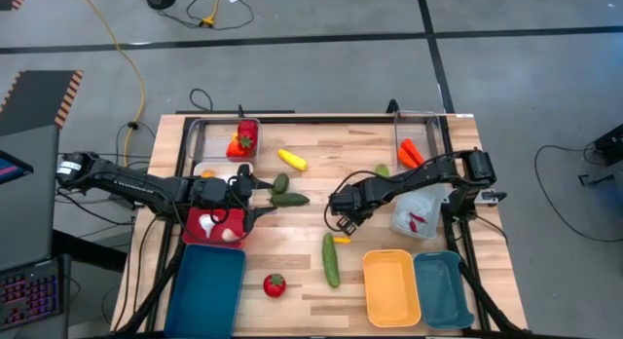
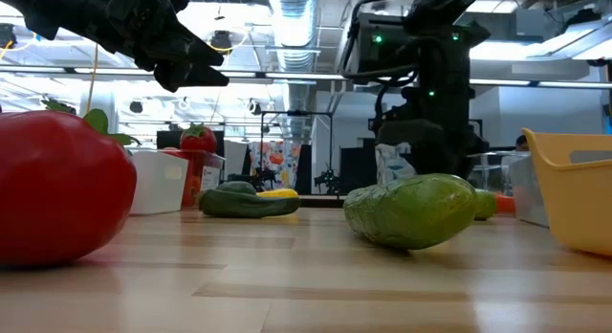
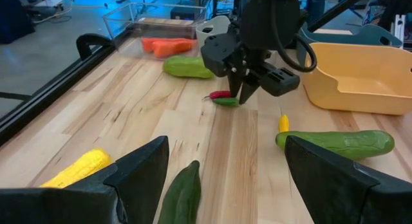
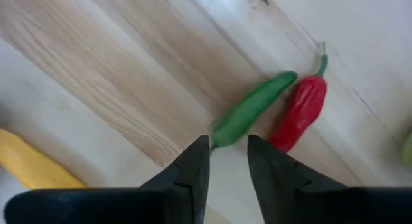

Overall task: Sort produce into baskets
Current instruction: Put the right green chili into the gray bin

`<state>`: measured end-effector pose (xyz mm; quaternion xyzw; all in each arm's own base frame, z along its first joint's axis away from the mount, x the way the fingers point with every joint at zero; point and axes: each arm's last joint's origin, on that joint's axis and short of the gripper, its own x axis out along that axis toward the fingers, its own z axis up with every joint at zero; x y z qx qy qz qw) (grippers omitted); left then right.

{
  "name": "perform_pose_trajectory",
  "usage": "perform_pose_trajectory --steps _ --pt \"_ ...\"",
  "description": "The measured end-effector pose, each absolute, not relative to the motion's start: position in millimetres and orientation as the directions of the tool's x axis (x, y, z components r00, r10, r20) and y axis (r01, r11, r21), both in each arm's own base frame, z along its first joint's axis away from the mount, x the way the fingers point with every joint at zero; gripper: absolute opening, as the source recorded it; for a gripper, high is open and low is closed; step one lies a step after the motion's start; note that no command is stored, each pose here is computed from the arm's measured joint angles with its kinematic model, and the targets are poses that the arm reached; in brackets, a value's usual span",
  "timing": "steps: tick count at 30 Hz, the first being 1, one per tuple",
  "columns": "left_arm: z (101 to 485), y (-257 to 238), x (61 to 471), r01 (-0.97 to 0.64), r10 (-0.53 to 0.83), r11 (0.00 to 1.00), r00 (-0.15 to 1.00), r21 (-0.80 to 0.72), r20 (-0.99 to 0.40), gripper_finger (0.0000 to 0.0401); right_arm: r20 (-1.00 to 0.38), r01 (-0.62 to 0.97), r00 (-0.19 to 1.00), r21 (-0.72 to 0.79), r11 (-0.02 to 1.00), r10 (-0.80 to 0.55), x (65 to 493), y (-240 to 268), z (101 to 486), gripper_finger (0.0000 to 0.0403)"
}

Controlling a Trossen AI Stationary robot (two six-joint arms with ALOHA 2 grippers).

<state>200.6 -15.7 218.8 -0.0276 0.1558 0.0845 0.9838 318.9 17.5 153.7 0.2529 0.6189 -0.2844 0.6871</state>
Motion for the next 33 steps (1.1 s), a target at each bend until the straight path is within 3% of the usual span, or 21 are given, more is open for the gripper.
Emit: perform_pose_trajectory --steps 15,33 --pt "218.8 -15.7 200.6 -0.175 0.158 0.984 0.937 -0.028 -0.311 0.0297 -0.992 0.701 0.078 -0.014 0.713 -0.097 319.4 16.9 153.8 0.0083" --pt "218.8 -15.7 200.6 -0.174 0.157 0.984 0.937 -0.028 -0.312 0.0297 -0.992 0.711 0.086 -0.003 0.704 -0.091 320.6 11.1 153.8 0.0082"
